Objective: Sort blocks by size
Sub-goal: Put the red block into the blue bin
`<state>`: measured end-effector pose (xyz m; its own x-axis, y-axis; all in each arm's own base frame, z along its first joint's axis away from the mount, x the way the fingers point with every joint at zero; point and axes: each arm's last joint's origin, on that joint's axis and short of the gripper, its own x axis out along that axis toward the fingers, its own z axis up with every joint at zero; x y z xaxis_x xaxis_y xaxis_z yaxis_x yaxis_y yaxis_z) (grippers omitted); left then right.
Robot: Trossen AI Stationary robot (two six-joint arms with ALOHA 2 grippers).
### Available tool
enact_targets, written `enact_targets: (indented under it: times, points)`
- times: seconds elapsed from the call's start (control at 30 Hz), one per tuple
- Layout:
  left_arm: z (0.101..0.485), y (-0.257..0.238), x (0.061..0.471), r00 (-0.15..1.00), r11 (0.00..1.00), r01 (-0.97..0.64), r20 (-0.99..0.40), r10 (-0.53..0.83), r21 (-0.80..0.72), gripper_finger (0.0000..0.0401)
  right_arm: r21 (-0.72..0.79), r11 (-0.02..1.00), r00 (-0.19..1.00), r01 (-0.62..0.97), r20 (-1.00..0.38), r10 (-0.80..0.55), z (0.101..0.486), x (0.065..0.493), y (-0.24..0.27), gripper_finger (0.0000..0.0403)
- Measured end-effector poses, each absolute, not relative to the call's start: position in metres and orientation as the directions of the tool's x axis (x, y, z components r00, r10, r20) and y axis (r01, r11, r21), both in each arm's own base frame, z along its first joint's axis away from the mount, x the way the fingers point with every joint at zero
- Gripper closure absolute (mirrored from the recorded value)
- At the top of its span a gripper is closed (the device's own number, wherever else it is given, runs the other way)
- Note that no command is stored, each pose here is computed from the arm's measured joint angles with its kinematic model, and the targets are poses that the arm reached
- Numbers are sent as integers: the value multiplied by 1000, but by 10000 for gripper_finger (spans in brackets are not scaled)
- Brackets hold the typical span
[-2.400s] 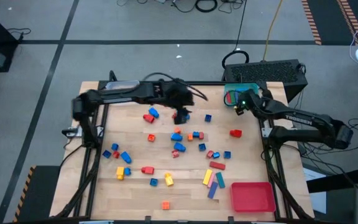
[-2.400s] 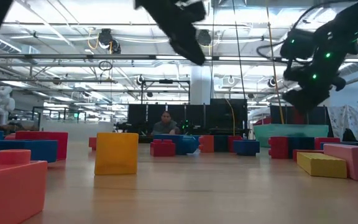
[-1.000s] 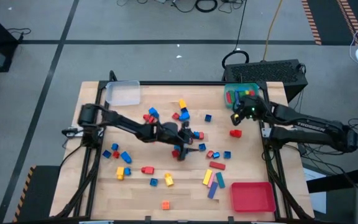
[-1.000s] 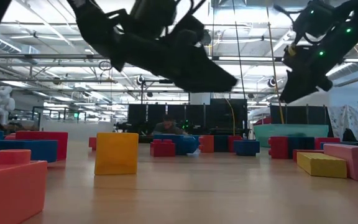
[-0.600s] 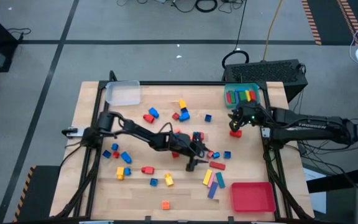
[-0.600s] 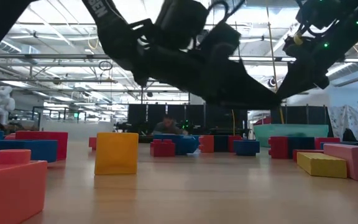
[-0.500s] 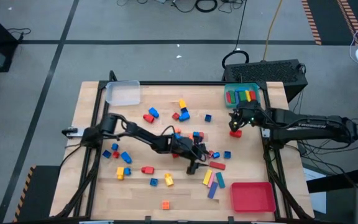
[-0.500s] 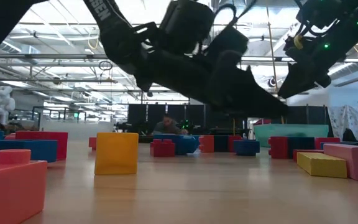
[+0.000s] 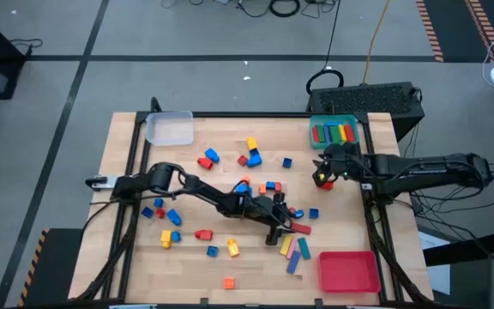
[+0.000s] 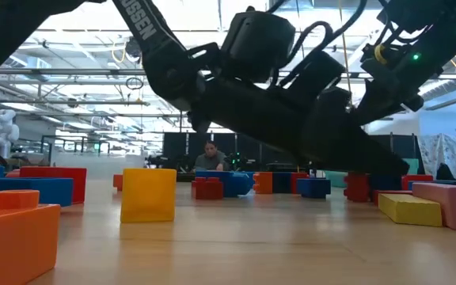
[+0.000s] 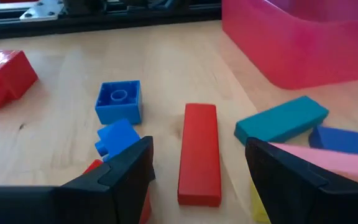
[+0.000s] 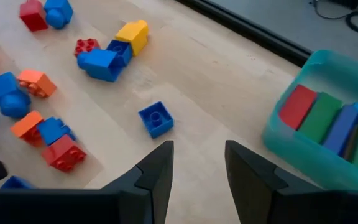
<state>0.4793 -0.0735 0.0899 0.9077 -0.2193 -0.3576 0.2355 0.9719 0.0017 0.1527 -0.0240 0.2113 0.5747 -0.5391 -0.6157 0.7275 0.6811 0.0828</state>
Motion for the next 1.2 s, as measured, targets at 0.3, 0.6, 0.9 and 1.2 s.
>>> enact_targets:
  times: [0.3, 0.6, 0.9, 1.2]
  points:
    - [83, -80, 480, 902, 975, 220, -383, -197, 17, 146, 92, 702, 588, 707, -628, -510, 206, 159, -10, 273]
    - [88, -89, 475, 889, 974, 204, -435, -140, 102, 146, 85, 718, 603, 691, -615, -508, 205, 160, -1, 274]
    - [91, -85, 474, 885, 974, 197, -447, -129, 110, 146, 92, 731, 622, 676, -605, -498, 206, 161, 3, 273]
    - [87, -80, 477, 892, 980, 176, -435, -121, 89, 146, 118, 731, 642, 673, -585, -496, 208, 164, 3, 273]
